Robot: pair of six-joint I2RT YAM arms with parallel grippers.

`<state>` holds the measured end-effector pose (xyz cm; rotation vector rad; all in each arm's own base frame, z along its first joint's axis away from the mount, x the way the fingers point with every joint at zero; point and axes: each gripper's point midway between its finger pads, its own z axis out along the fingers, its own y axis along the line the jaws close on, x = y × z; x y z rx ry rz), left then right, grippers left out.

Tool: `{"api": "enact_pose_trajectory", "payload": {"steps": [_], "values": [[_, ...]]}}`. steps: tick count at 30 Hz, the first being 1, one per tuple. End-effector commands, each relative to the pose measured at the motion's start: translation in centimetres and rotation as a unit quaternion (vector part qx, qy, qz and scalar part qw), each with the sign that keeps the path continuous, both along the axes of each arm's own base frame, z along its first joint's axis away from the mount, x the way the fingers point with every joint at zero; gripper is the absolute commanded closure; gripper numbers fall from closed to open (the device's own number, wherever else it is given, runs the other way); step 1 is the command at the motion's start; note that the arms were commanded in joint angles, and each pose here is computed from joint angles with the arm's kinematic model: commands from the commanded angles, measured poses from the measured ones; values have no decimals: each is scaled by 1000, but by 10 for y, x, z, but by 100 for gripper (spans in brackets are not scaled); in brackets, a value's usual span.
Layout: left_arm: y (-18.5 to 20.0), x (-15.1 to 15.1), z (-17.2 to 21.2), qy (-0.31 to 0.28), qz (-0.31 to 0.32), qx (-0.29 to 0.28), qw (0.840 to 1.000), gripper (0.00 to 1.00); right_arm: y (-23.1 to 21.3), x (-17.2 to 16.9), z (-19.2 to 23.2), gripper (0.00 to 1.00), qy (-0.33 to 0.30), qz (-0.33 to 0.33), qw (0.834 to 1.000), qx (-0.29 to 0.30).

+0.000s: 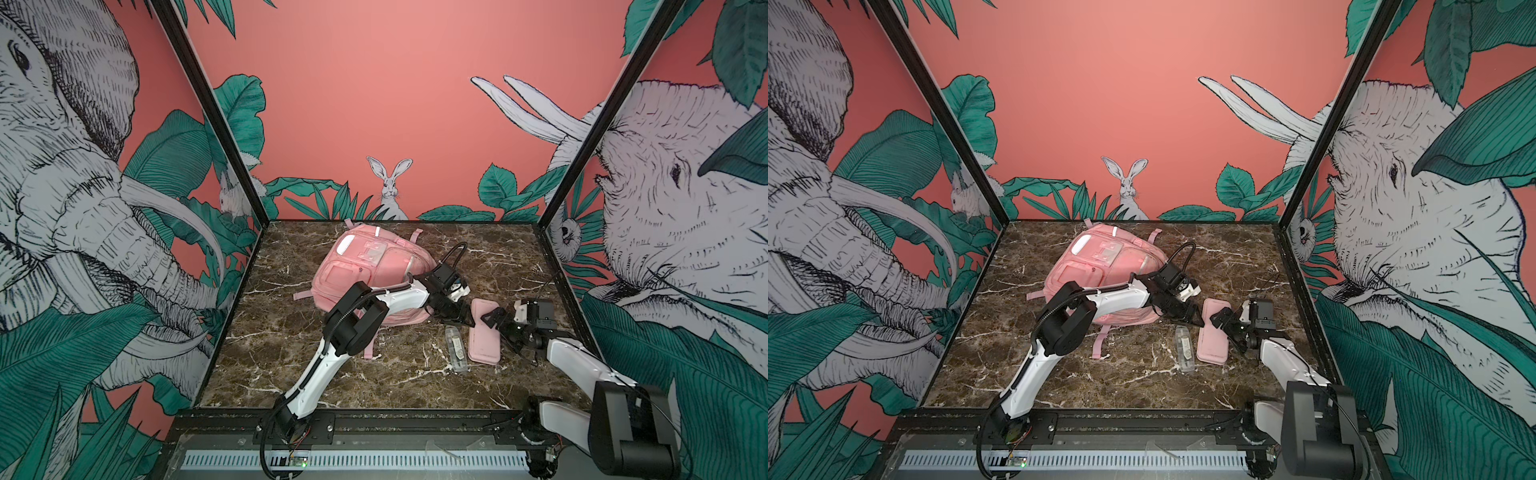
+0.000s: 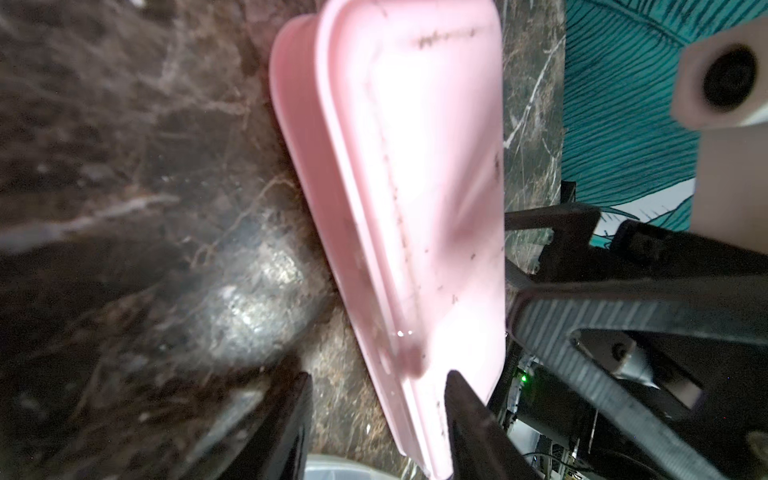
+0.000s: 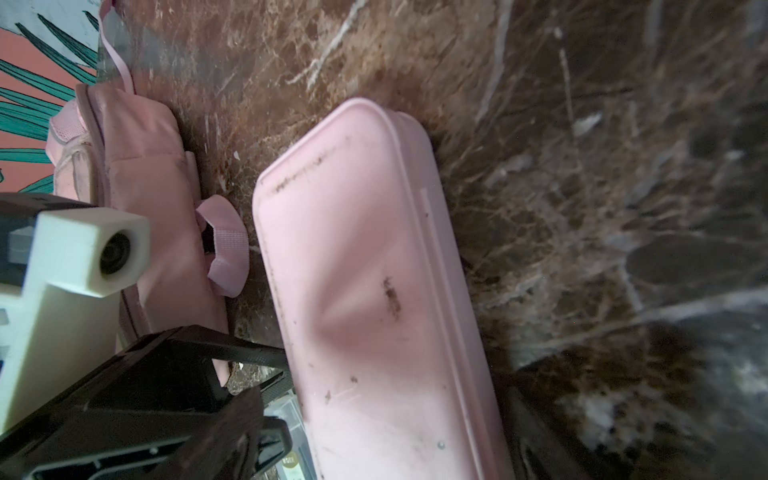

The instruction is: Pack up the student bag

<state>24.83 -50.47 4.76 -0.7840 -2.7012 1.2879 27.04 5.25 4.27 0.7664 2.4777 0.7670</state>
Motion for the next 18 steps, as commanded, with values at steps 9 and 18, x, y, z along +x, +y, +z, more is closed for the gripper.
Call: {"api": "enact_pose_trajectory", "payload": {"steps": [9,18], "values": [[-13,-4,11,19,-5,-29,999,52,1,-11,-17,11,27,3,999,25],[-20,-7,8,37,-4,-40,999,54,1,-3,-13,11,10,7,999,41]]}}
